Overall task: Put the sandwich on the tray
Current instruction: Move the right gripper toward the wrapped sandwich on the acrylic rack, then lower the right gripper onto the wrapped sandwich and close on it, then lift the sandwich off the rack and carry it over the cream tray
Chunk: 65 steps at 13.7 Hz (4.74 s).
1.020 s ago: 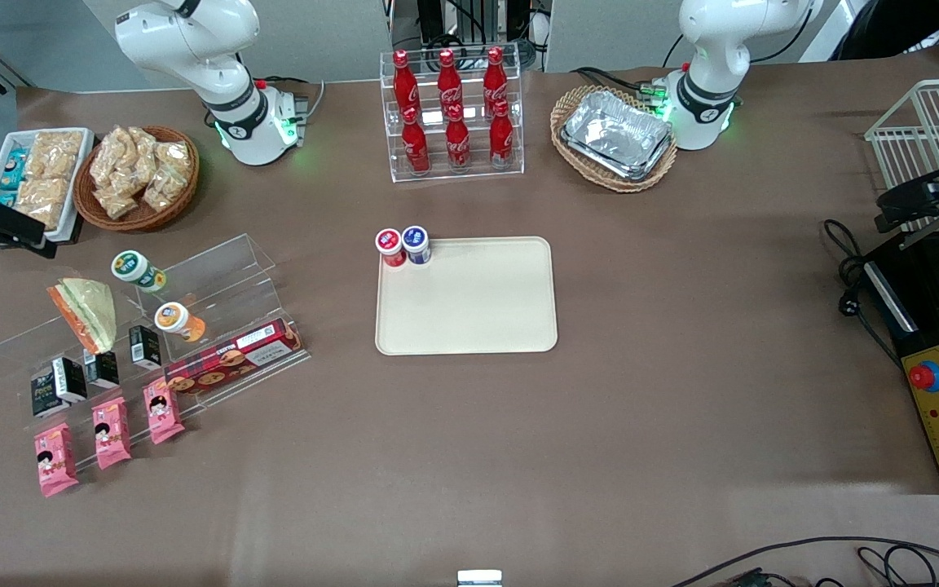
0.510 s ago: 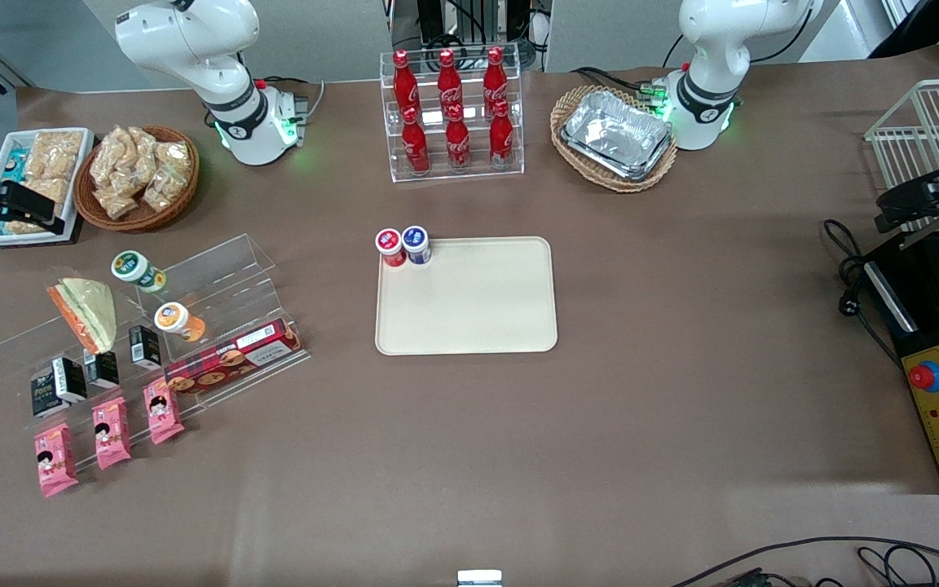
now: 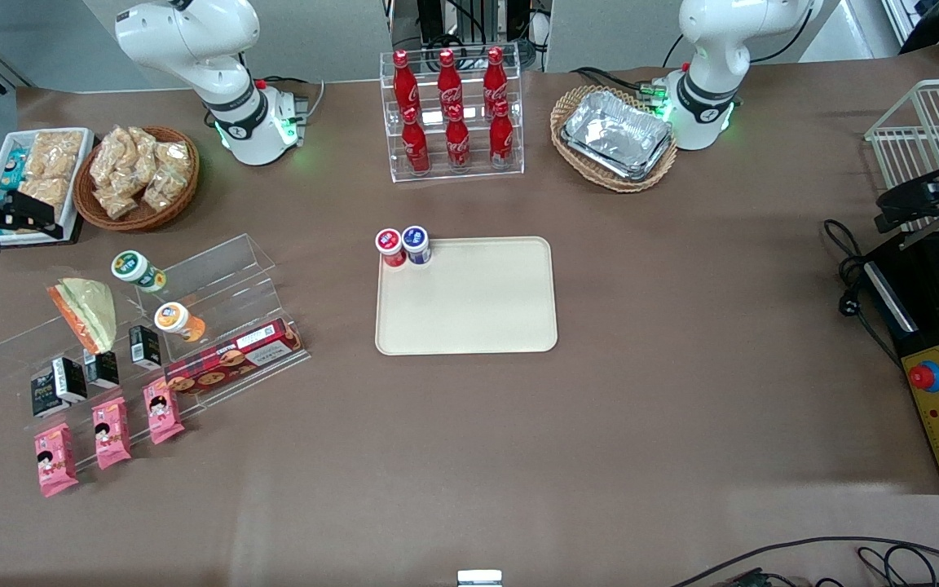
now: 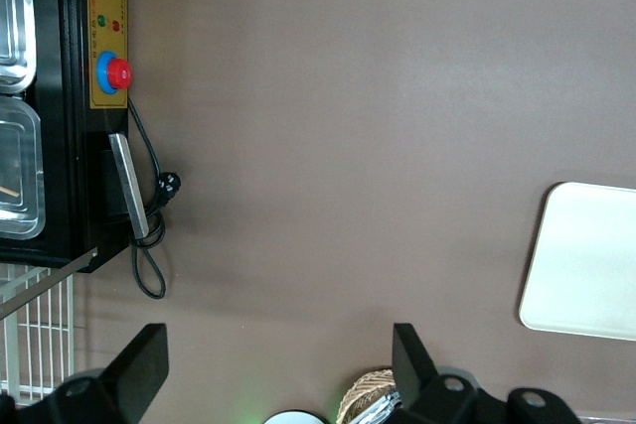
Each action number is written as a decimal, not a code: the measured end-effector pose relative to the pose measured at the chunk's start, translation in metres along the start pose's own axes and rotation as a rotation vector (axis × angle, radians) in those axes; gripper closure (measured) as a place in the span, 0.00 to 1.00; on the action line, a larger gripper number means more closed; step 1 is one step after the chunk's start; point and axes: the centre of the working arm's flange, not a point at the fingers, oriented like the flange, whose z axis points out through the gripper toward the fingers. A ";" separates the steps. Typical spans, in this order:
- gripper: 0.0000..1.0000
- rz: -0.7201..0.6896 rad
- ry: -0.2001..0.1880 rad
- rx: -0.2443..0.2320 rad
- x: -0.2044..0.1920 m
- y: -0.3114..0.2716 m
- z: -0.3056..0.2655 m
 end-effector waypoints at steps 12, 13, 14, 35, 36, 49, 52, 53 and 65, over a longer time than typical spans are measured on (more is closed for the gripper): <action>0.00 -0.105 0.048 -0.032 -0.005 0.045 0.109; 0.00 -0.105 0.043 -0.035 -0.004 0.048 0.117; 0.00 -0.105 0.039 -0.038 -0.003 0.052 0.124; 0.56 -0.163 0.028 0.015 0.009 0.064 0.183; 0.59 -0.168 0.031 0.018 0.009 0.064 0.182; 0.60 -0.223 0.027 0.047 0.027 0.058 0.012; 0.61 -0.305 0.001 0.058 0.043 0.017 -0.013; 0.62 -0.337 -0.012 0.064 0.049 -0.001 -0.015; 0.62 -0.692 -0.067 0.077 0.106 -0.267 -0.004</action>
